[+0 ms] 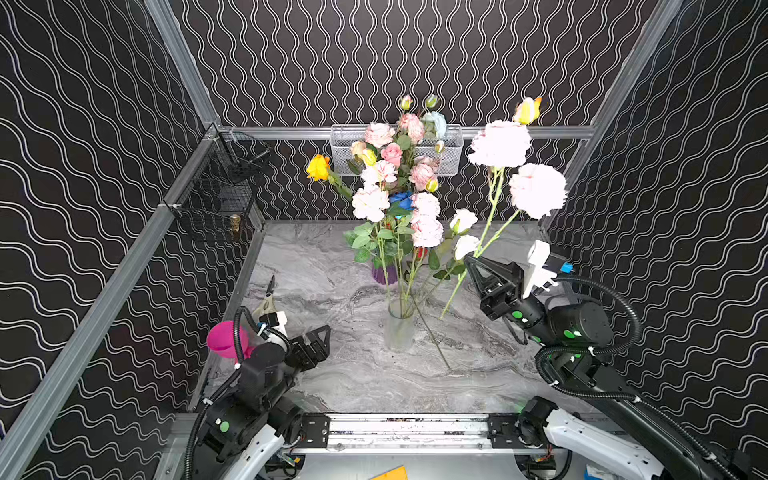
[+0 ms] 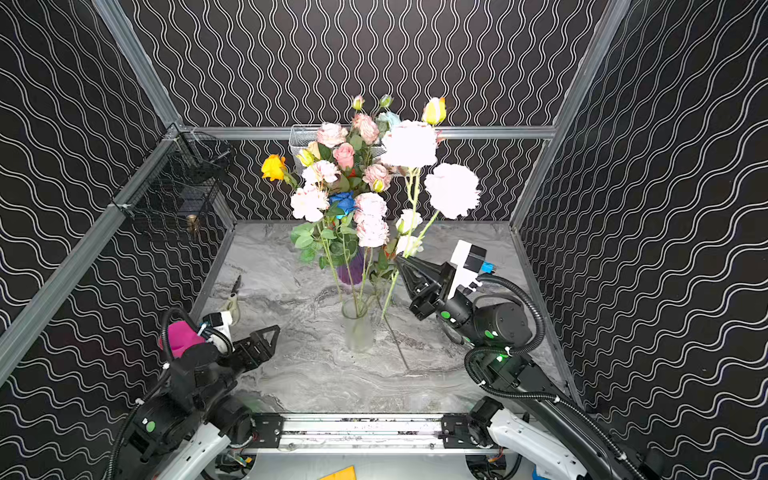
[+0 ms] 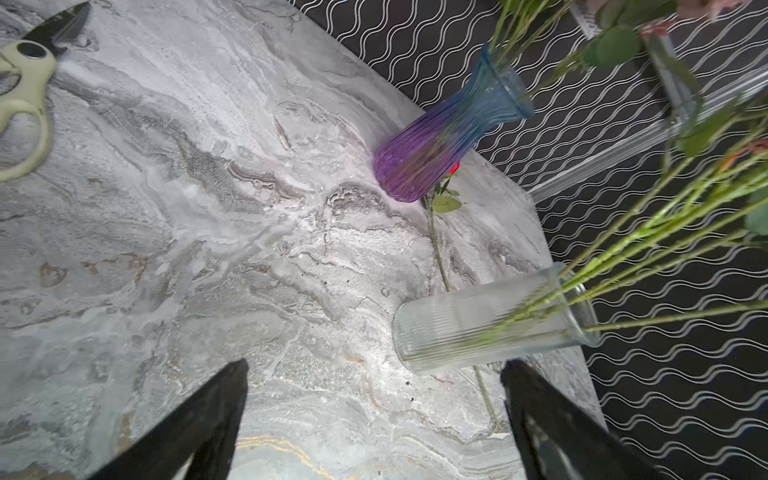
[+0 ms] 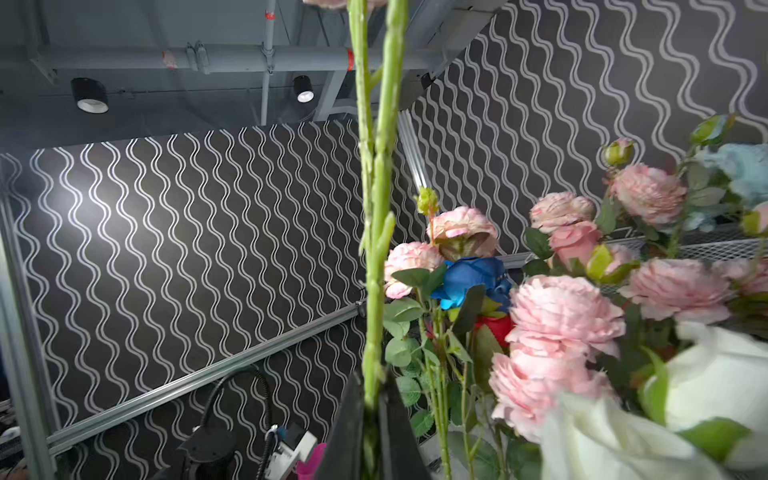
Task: Arrange the flowers into the vase
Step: 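Lift the pink rose high off the table with the right gripper, then carry the pink rose toward the clear cup with the right gripper, then lower the pink rose stem into the clear cup with the right gripper, then open the right gripper and draw it back from the cup, then move the right gripper down along the red rose stem on the table, then close the right gripper on the red rose stem and lift it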
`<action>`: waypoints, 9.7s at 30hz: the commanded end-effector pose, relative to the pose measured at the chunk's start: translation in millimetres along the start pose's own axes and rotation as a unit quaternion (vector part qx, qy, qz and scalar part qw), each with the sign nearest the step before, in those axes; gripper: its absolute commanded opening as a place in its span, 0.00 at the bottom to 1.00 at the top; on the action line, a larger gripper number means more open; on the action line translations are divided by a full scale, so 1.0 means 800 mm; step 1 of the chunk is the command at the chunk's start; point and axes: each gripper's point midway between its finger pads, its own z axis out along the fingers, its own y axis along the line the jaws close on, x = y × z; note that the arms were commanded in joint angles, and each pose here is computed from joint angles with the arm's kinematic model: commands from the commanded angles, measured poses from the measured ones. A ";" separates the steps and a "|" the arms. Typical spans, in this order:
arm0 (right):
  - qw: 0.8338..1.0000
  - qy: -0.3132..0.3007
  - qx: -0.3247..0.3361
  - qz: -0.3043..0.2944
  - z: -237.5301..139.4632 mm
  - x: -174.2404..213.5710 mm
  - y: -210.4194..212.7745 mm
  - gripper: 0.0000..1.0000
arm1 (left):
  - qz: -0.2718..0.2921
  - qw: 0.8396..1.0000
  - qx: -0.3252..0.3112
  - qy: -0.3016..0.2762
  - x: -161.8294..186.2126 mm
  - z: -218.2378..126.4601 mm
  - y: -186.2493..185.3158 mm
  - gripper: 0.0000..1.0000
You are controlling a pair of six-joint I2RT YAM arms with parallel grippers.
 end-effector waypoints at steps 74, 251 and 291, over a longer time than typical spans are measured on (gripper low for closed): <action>0.982 0.046 0.129 -0.129 0.054 0.195 -0.049 0.36 | -0.005 0.999 -0.020 -0.028 -0.003 0.018 0.014 0.98; 0.673 0.518 0.518 0.099 -0.268 0.442 -0.301 0.05 | -0.010 0.999 0.035 -0.030 -0.008 0.020 -0.014 0.99; 0.635 0.510 0.565 0.127 -0.217 0.432 -0.476 0.19 | 0.004 0.999 0.026 -0.020 -0.004 0.023 -0.012 0.98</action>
